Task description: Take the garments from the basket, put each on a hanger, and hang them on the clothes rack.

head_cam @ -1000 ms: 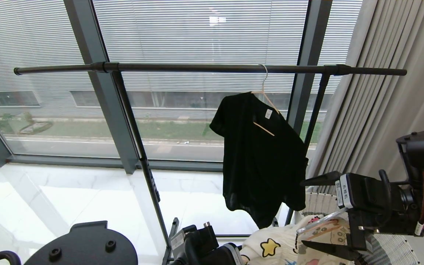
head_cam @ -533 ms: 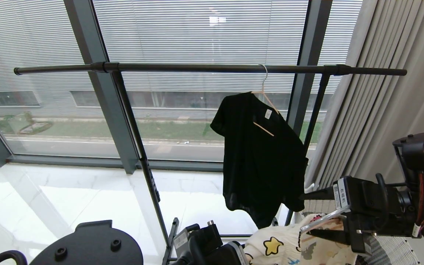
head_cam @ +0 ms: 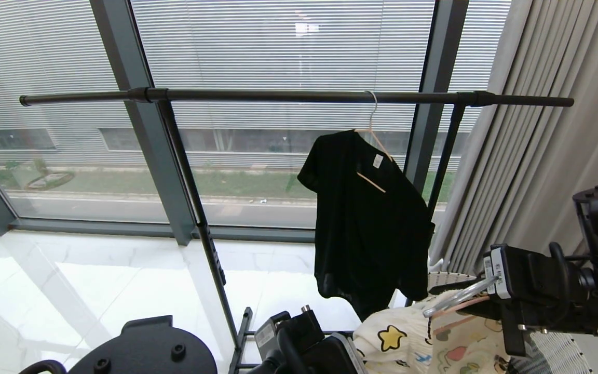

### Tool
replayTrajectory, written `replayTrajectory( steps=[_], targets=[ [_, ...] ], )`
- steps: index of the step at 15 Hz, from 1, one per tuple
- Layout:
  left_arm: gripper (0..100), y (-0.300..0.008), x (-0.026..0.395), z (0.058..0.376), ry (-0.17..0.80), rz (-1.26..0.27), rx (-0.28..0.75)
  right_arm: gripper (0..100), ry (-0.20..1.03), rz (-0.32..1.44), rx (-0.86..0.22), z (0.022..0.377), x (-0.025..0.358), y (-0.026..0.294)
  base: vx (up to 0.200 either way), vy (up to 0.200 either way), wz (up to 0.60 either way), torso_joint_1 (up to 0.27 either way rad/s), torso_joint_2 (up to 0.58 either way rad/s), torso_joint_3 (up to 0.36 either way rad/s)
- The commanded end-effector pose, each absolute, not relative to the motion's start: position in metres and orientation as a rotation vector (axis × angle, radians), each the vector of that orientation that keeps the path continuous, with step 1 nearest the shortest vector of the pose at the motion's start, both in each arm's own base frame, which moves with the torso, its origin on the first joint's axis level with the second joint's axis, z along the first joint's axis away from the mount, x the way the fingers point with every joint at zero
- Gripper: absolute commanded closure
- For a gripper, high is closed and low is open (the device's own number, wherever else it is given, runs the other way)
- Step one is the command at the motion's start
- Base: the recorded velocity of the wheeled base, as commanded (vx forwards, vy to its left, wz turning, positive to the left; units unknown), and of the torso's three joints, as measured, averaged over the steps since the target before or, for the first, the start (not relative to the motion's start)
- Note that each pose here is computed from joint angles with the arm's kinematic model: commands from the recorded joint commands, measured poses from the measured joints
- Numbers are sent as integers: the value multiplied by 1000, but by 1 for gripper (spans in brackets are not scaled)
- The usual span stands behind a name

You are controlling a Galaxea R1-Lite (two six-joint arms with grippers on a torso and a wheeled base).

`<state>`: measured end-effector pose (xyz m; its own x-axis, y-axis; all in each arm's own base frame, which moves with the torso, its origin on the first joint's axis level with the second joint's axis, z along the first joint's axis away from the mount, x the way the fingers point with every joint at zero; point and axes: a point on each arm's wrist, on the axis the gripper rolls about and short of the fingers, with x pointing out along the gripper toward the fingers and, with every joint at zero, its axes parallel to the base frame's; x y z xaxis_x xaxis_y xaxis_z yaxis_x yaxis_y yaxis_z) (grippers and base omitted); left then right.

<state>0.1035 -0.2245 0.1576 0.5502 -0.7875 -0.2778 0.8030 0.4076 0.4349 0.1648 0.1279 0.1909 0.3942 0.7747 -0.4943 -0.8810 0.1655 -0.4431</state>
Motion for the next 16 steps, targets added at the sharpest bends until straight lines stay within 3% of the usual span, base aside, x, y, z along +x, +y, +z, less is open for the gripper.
replayTrajectory(
  steps=[1, 6, 9, 12, 16],
  targets=[
    [0, -225, 102, 155, 52, -989, 554, 100, 131, 1177, -757, 197, 158, 122, 0, 0, 0, 0, 0, 0],
    [0, -207, 98, 149, 84, -886, 570, 100, 30, 1117, -803, 192, 151, 104, 0, 0, 0, 0, 0, 0],
    [0, -169, 87, 146, 87, -848, 569, 100, 29, 1044, -779, 190, 159, 85, 0, 0, 0, 0, 0, 0],
    [0, -106, 84, 122, 171, -666, 589, 100, 21, 1020, -755, 194, 164, 74, 0, 0, 0, 0, 0, 0],
    [0, -93, 76, 110, 204, -664, 598, 100, -31, 1068, -753, 201, 159, 81, 0, 0, 0, 0, 0, 0]
  ],
)
